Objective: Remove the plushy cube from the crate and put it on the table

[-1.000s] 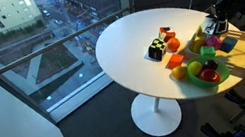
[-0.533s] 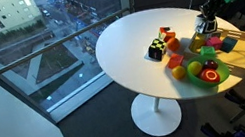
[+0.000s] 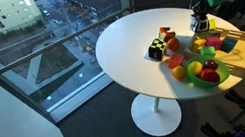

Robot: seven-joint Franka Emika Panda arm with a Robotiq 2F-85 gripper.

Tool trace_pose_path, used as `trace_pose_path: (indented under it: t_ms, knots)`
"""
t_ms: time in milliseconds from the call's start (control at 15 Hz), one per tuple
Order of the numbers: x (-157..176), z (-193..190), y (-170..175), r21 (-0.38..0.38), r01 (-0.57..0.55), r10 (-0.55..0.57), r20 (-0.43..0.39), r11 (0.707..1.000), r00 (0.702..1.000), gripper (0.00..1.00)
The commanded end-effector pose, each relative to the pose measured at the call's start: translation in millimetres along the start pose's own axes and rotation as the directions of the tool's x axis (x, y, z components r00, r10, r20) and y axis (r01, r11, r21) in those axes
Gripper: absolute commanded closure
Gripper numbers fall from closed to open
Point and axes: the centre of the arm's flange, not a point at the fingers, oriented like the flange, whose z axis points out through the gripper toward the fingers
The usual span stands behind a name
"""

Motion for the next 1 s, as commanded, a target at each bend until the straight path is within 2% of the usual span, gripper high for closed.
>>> trace_pose_path:
  t_ms: [0,867,933]
  knots:
    - [17.2,0.7,-6.2,-0.028,-0.046,0.046,-0.021,0.999,0.999,0.93]
    - [18.2,3.3,-48.1,-0.036,-0.081,0.08,-0.05,0.996,0.996,0.93]
    - [16.7,2.1,-49.9,-0.032,-0.074,0.072,-0.05,0.997,0.996,0.71]
